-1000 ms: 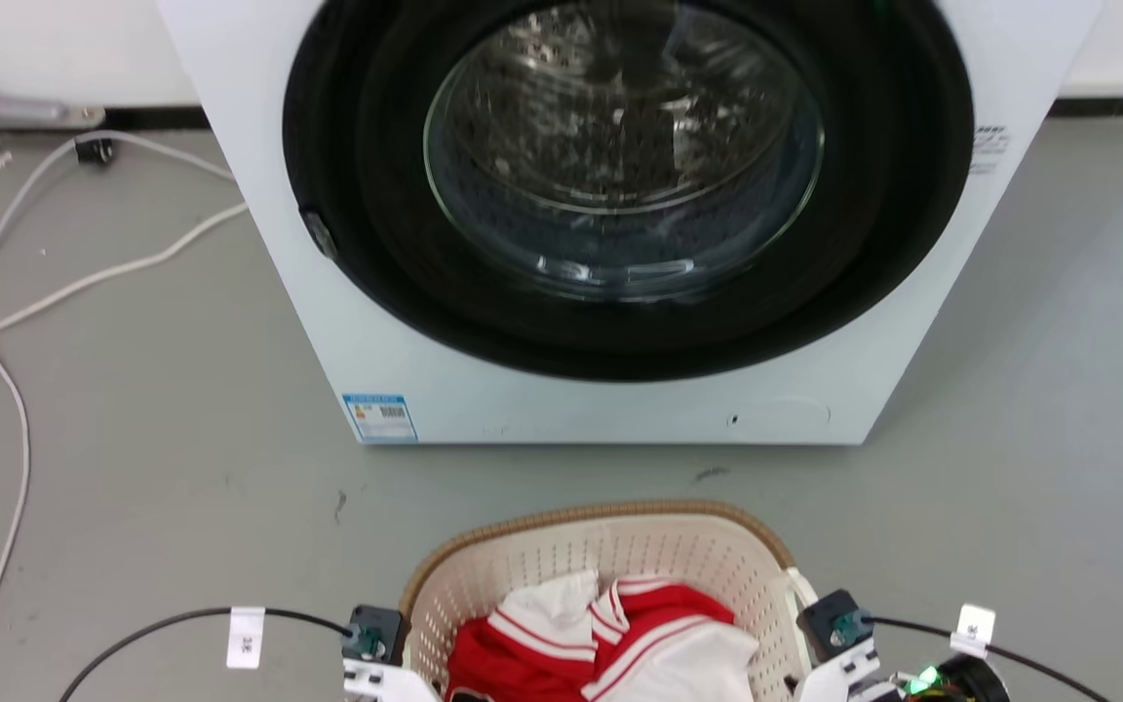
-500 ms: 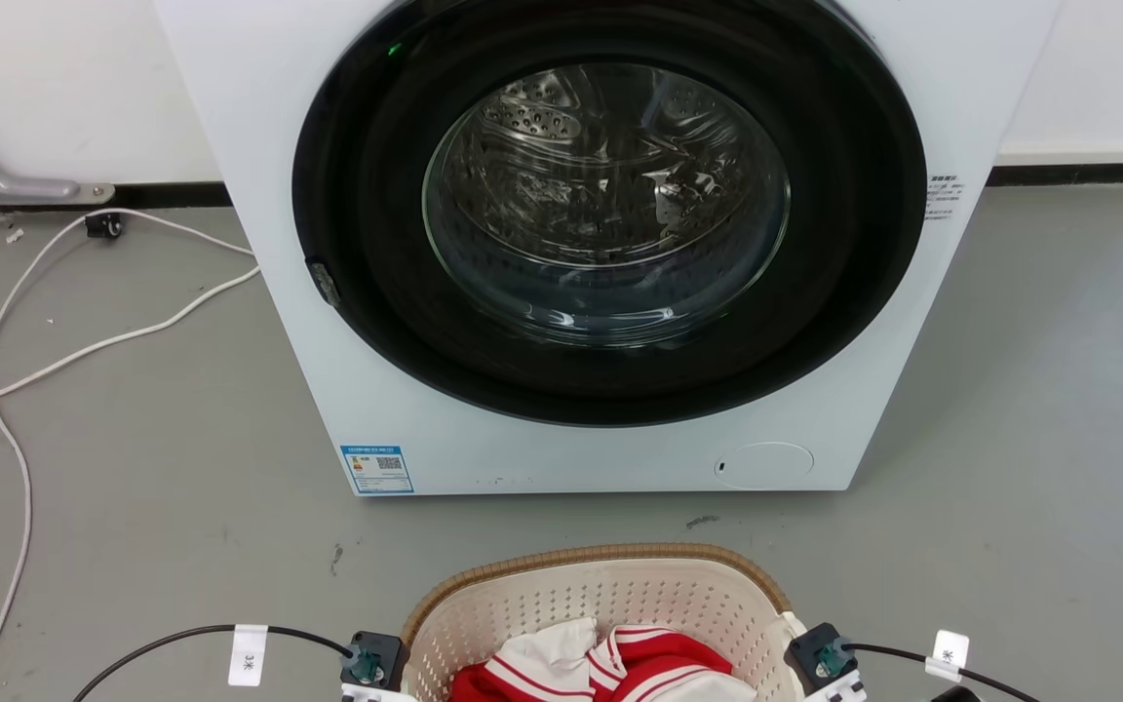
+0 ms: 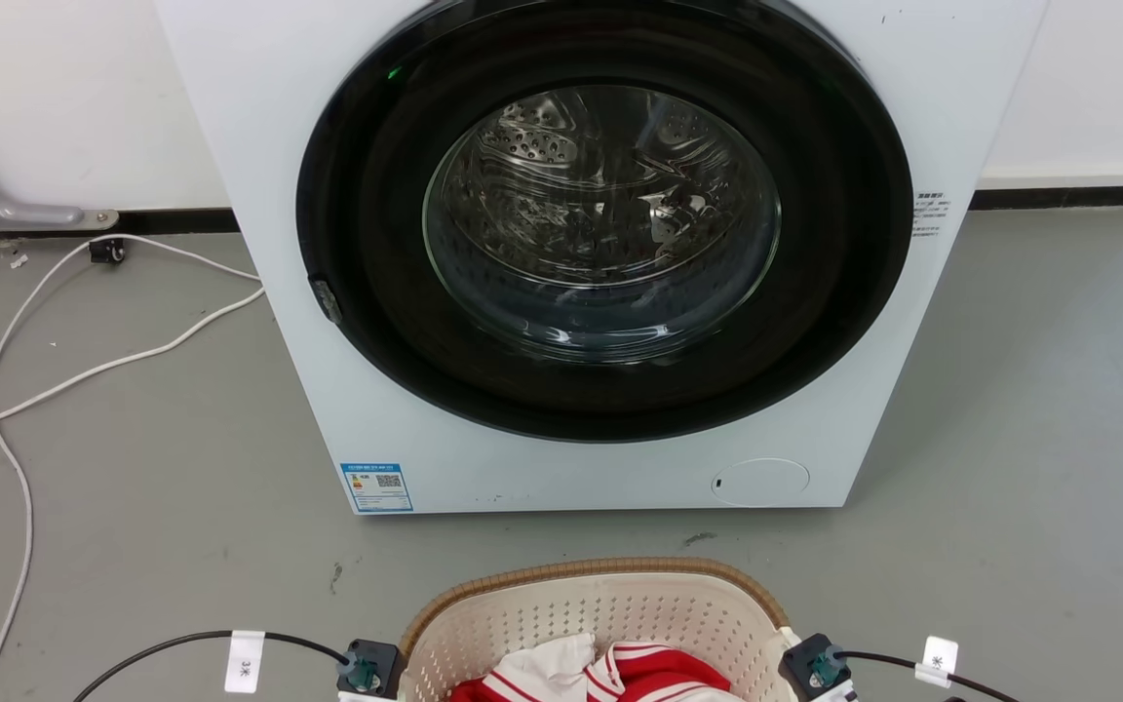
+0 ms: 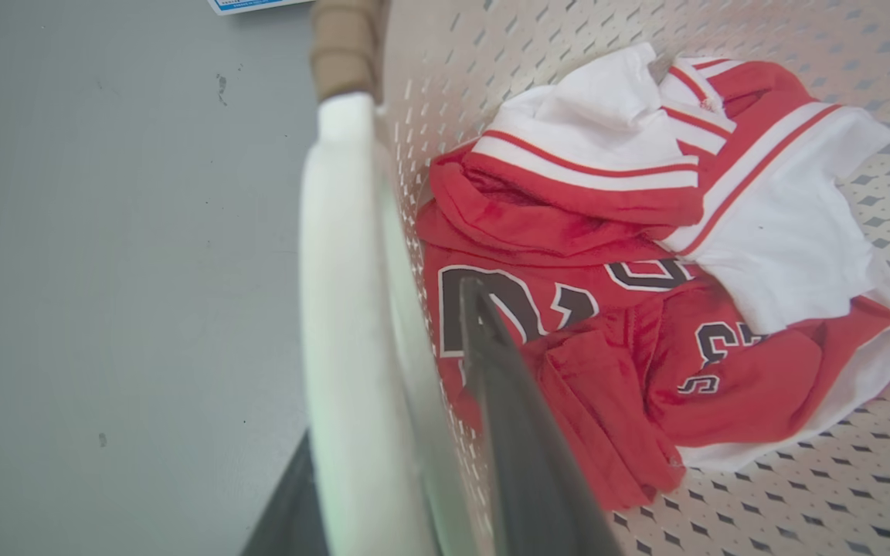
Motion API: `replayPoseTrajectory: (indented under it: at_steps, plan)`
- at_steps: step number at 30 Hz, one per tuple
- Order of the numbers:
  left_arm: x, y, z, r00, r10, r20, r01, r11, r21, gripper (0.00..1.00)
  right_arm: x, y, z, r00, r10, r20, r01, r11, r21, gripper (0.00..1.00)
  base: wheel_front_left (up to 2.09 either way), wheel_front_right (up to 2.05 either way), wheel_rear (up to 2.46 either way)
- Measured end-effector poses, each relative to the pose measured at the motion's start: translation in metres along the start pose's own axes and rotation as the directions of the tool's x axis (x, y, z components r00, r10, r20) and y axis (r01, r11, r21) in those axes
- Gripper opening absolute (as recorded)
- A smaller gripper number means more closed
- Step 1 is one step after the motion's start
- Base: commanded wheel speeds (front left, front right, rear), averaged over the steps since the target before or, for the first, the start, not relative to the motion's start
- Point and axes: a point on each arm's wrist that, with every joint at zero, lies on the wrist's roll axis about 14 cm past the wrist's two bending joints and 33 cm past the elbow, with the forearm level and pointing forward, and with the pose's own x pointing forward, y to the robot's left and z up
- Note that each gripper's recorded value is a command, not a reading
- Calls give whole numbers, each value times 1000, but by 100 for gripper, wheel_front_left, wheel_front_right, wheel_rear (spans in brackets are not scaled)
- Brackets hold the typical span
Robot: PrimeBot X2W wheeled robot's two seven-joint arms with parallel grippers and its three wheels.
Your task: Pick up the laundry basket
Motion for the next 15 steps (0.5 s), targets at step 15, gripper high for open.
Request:
replayPoseTrajectory:
  at_steps: [15]
  plan:
    - [0, -1, -5, 1000, -3, -13, 3, 1000, -7, 0, -1, 2, -6, 1000, 8, -21, -8, 1000, 8, 0, 0, 0, 0]
